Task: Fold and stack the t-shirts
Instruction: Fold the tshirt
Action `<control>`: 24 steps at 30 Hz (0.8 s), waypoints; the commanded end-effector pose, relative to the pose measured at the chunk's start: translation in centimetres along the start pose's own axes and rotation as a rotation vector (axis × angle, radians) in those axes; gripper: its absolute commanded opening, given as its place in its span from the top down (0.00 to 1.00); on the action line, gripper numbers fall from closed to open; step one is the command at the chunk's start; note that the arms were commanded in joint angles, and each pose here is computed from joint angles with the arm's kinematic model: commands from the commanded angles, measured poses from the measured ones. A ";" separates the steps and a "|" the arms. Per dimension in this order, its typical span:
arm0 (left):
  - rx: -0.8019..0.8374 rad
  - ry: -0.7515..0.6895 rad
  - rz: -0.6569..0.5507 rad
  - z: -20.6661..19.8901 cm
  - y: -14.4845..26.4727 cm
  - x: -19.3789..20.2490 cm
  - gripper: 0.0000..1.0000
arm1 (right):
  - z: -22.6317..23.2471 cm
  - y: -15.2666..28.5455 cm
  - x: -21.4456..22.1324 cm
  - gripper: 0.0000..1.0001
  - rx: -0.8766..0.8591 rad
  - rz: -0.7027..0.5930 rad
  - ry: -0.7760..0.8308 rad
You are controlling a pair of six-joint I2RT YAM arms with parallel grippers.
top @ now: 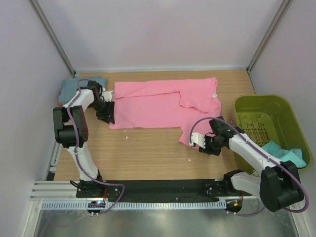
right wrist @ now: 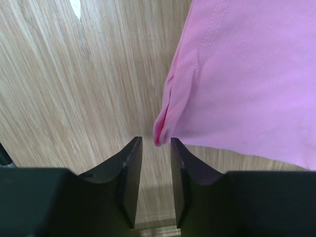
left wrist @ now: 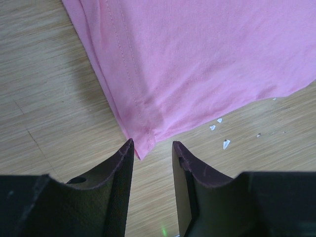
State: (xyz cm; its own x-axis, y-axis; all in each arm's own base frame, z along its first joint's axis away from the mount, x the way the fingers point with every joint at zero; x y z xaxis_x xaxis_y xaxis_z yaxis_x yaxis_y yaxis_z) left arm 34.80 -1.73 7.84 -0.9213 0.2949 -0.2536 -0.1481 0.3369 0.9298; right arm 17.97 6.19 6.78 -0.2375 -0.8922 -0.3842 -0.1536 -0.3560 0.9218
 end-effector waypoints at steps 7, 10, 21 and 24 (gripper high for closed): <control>0.003 0.003 -0.045 0.1 1.0 -1.3 0.62 | -0.3 -0.8 0.3 0.63 0.011 0.013 0.005; 0.004 0.010 -0.042 0.0 0.8 -1.2 0.62 | -0.6 -1.2 0.1 0.66 0.013 0.007 0.000; 0.024 0.037 0.000 -0.5 0.3 0.6 0.62 | -0.7 -1.2 -0.1 0.95 0.015 0.004 -0.014; 0.029 0.038 0.004 -0.5 -0.1 0.6 0.62 | -0.5 -1.1 0.2 0.95 0.011 0.011 -0.018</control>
State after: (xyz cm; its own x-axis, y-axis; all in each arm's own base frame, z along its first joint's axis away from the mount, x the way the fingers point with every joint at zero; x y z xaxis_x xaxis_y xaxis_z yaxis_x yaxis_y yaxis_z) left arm 34.28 -1.88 7.35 -0.9296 0.2852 -0.2335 -0.1281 0.3443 0.9301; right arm 18.48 6.14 5.22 -0.2661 -0.8938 -0.3609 -0.1398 -0.3347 0.9319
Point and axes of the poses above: each gripper's point midway between its finger pads, its own y axis back along the fingers, its own z axis along the line the jaws close on, x = y × z, the point moved 4 cm from there along y, back along the fingers, and after that the axes turned 10 degrees about -y, right-handed, at the moved point
